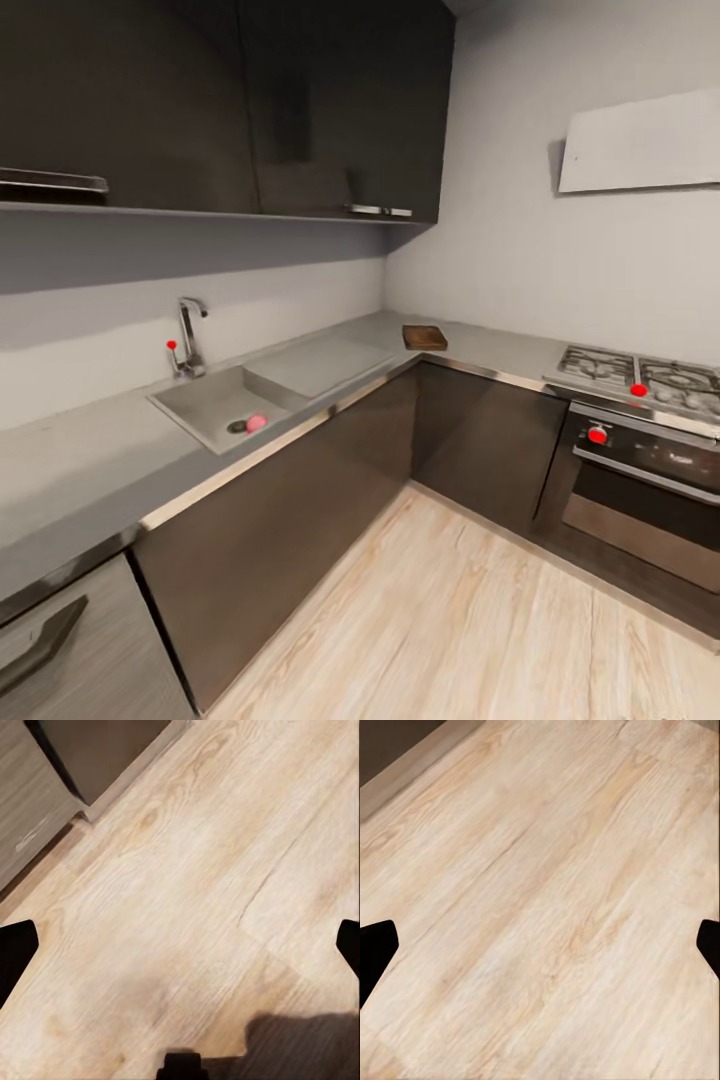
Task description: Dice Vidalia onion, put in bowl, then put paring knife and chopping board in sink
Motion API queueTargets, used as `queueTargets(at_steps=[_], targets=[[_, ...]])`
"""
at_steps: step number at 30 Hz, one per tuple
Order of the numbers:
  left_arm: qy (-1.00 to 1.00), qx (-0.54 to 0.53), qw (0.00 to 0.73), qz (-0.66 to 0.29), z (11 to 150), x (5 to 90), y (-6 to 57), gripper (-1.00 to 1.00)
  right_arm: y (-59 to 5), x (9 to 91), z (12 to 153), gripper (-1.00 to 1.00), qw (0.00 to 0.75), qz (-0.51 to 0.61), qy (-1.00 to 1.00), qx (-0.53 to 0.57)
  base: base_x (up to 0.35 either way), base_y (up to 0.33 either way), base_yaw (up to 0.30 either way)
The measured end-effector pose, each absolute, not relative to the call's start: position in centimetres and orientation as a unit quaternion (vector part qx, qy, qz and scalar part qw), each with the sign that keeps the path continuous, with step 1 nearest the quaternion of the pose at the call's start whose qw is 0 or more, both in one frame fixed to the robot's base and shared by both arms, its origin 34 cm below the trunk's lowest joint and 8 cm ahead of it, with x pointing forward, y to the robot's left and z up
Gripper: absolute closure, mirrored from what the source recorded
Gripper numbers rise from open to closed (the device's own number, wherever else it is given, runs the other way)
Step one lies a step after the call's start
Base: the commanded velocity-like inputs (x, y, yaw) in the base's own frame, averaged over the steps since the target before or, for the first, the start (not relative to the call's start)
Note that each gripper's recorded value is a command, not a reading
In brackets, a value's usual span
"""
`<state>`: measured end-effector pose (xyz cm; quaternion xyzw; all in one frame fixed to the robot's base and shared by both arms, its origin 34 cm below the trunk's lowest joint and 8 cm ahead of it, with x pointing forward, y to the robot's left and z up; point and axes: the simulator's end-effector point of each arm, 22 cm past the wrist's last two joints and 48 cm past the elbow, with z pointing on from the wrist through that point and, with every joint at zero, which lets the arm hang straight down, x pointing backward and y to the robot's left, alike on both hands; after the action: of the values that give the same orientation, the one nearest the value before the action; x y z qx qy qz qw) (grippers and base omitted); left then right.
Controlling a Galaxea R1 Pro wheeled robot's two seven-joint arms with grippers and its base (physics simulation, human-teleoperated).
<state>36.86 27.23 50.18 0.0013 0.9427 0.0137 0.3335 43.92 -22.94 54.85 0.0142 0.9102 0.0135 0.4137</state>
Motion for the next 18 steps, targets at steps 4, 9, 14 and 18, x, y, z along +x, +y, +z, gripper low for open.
queueTargets(at_steps=[4, 9, 14, 18], targets=[[0.943, 0.001, 0.333, 0.014, 50.18, 36.86, 27.23, -1.0, -22.91, 43.9, 54.83, -1.0, 0.413, 0.014, 0.91, 0.014, 0.279, -0.184, -0.274], [0.943, 0.001, 0.333, 0.014, 50.18, 36.86, 27.23, -1.0, -22.89, 43.91, 54.83, -1.0, 0.413, 0.014, 0.91, 0.014, 0.279, -0.184, -0.274], [0.943, 0.001, 0.333, 0.014, 50.18, 36.85, 27.23, -1.0, -22.89, 43.93, 54.85, -1.0, 0.414, 0.014, 0.91, 0.014, 0.281, -0.181, -0.257], [0.943, 0.001, 0.334, 0.014, 50.18, 36.85, 27.24, -1.0, -22.85, 43.93, 54.84, -1.0, 0.413, 0.014, 0.91, 0.014, 0.291, -0.168, -0.081]])
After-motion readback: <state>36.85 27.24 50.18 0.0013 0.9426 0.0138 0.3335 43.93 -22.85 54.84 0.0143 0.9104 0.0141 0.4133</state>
